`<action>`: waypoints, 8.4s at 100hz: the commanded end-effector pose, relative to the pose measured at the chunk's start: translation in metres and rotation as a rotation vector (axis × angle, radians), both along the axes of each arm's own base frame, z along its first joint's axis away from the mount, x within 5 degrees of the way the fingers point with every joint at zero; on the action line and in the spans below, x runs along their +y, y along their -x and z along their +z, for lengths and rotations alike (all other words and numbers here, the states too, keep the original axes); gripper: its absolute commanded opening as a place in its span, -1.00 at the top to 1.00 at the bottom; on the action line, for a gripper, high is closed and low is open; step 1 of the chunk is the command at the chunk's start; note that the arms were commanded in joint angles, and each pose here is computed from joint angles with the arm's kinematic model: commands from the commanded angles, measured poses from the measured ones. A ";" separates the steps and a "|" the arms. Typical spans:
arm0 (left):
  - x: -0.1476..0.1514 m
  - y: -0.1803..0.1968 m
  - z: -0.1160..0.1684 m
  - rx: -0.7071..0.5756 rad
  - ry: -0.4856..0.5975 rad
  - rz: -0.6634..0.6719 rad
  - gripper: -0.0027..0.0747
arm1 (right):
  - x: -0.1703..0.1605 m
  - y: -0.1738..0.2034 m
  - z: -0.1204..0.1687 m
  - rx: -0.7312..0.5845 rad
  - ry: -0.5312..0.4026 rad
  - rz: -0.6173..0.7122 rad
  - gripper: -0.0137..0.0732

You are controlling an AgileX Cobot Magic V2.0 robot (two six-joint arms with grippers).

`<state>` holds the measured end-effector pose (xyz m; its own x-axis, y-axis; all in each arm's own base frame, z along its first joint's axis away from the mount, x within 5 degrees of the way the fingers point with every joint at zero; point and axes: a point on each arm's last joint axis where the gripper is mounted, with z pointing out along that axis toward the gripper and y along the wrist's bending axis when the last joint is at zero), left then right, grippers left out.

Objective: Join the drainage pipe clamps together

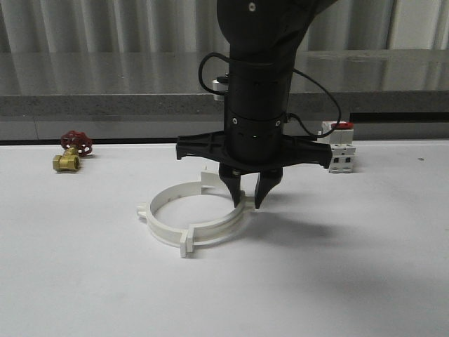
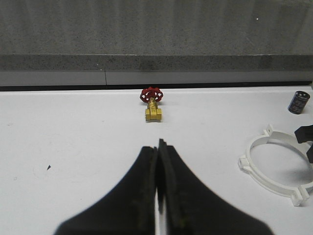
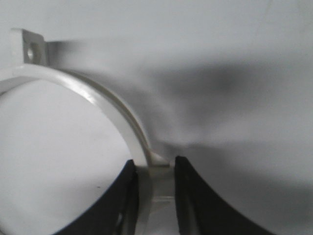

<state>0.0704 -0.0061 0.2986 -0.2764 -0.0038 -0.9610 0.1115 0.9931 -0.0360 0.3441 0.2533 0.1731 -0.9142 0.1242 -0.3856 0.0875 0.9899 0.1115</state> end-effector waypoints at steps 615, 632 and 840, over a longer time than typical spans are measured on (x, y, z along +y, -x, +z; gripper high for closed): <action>-0.001 -0.001 0.014 -0.086 0.011 -0.014 0.99 | -0.249 0.291 0.044 -1.348 0.111 0.066 0.84; -0.001 -0.001 0.014 -0.086 0.010 -0.013 0.99 | -0.249 0.291 0.044 -1.348 0.111 0.066 0.84; 0.001 0.015 -0.100 -0.345 0.003 0.029 0.99 | -0.249 0.291 0.044 -1.347 0.111 0.066 0.84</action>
